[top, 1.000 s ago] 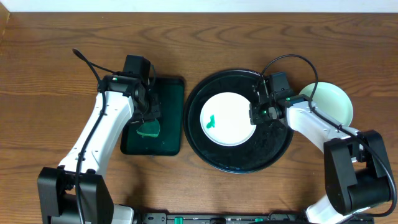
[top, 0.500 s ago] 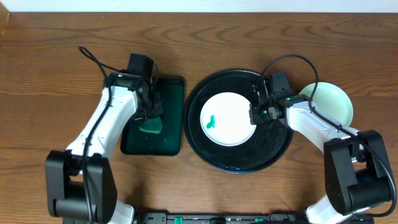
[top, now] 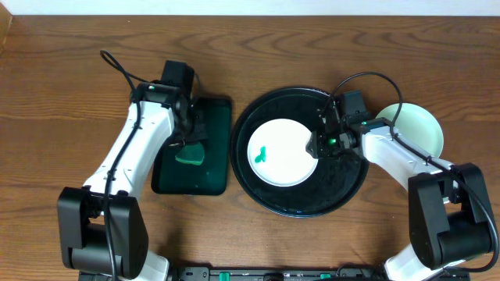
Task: Clean dirty plates on tray and stack at the side
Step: 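Carry the sponge with the left gripper onto the pink-white plate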
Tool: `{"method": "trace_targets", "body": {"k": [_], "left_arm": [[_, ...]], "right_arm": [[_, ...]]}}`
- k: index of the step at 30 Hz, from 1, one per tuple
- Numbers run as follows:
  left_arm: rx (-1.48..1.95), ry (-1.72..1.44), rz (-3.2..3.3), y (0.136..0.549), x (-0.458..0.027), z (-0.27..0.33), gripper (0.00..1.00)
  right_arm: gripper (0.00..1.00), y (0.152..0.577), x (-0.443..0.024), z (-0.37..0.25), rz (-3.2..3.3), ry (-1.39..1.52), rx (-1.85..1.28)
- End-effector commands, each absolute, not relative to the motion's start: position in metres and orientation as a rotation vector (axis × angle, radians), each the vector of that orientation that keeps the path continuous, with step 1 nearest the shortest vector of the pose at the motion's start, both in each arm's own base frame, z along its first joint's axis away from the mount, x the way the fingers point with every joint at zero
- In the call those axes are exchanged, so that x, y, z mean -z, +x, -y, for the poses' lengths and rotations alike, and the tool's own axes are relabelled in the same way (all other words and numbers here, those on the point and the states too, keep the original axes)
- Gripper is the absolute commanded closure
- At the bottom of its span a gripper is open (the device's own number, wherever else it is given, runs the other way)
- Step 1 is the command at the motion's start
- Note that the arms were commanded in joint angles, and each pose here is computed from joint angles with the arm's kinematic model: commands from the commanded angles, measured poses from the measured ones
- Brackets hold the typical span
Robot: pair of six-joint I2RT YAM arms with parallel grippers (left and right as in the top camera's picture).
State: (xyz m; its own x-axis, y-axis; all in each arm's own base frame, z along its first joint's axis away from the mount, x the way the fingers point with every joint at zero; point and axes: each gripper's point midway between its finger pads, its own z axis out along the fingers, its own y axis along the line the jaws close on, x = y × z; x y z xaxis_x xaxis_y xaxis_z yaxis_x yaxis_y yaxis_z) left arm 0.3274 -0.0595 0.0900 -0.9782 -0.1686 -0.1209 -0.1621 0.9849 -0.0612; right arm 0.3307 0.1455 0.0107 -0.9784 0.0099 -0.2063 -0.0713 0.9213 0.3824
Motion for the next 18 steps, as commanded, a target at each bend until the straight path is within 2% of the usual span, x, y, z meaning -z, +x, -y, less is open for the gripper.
{"method": "trace_targets", "body": {"k": [1, 7, 11, 18], "left_arm": [[0.103, -0.185, -2.958, 0.337, -0.101, 0.073, 0.93], [0.123, -0.124, -2.927, 0.342, -0.103, 0.09, 0.93], [0.131, -0.139, -2.918, 0.343, -0.103, 0.093, 0.93], [0.138, -0.213, -2.919, 0.343, -0.103, 0.093, 0.93]], "right_arm": [[0.63, 0.35, -0.022, -0.139, -2.806, -0.063, -0.555], [0.82, 0.353, -0.019, -0.141, -2.793, -0.081, -0.504], [0.99, 0.352, -0.018, -0.146, -2.788, -0.102, -0.509], [0.99, 0.34, -0.032, -0.138, -2.837, 0.001, -0.501]]}}
